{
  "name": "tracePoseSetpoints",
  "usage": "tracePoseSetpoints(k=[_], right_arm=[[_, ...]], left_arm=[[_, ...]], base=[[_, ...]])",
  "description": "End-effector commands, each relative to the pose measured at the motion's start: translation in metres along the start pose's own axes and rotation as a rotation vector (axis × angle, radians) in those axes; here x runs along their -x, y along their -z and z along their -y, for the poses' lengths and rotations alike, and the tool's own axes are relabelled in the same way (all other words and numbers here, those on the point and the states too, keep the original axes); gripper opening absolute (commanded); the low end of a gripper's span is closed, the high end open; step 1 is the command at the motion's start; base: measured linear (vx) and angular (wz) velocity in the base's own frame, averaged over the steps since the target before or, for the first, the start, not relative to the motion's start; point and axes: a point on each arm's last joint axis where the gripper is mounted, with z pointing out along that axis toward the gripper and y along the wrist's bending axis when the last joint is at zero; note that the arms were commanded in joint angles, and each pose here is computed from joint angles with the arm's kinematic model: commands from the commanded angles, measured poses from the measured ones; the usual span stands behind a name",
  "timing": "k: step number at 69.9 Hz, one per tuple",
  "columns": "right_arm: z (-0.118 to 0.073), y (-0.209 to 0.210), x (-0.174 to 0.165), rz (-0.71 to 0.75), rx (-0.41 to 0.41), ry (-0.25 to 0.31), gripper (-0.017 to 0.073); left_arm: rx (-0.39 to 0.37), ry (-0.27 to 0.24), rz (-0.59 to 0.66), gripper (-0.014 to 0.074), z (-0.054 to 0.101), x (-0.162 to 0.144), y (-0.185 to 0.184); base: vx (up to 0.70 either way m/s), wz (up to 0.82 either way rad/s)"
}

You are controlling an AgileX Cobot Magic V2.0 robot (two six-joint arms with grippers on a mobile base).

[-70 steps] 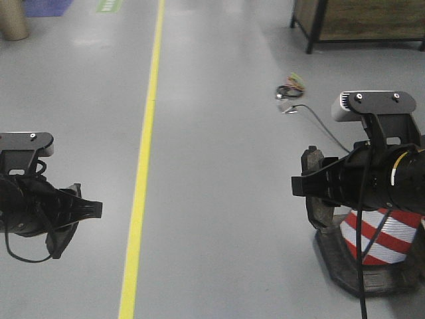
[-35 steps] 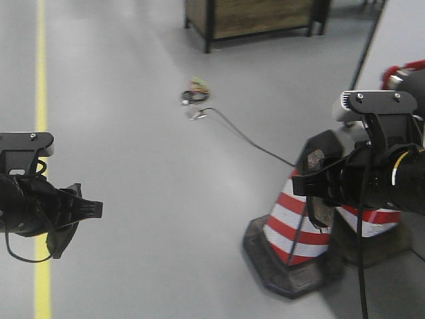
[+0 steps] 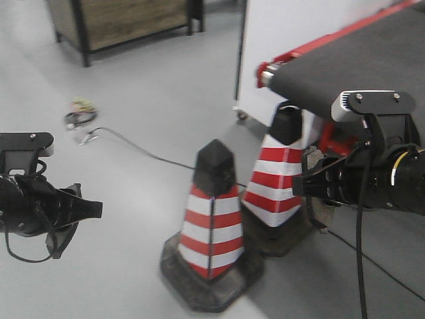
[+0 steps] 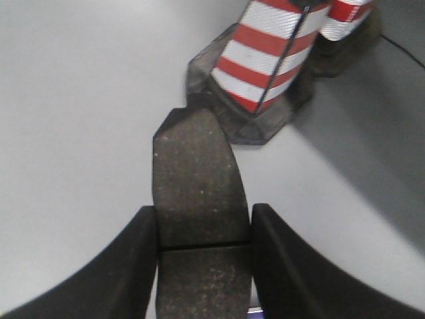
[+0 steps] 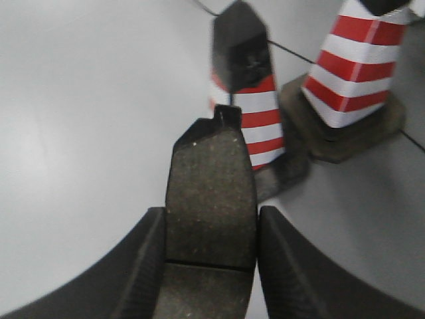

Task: Move and align brake pads A on conveyor
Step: 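Turn and approach the dark grey conveyor belt holding both pads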

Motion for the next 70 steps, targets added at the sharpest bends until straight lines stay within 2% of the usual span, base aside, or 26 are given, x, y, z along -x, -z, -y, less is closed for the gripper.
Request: tracePoseSetpoints(k=[1, 42, 70], right_arm=[[-0.0028, 0.0131, 0.0160, 0.122, 0.030, 0.003, 0.0094], [-0.0028, 0.0131, 0.0160, 0.122, 0.030, 0.003, 0.0094], [-0.0028, 0.0131, 0.0160, 0.122, 0.030, 0.003, 0.0094]], left_arm=[[-0.042, -0.004, 0.099, 0.0057, 0.0044, 0.0111, 0.0134], [-0.042, -0.004, 0.099, 0.0057, 0.0044, 0.0111, 0.0134], [-0.042, -0.004, 0.099, 0.0057, 0.0044, 0.0111, 0.0134]], base=[[0.21, -0.67], [0.22, -0.70], [0.26, -0.36]])
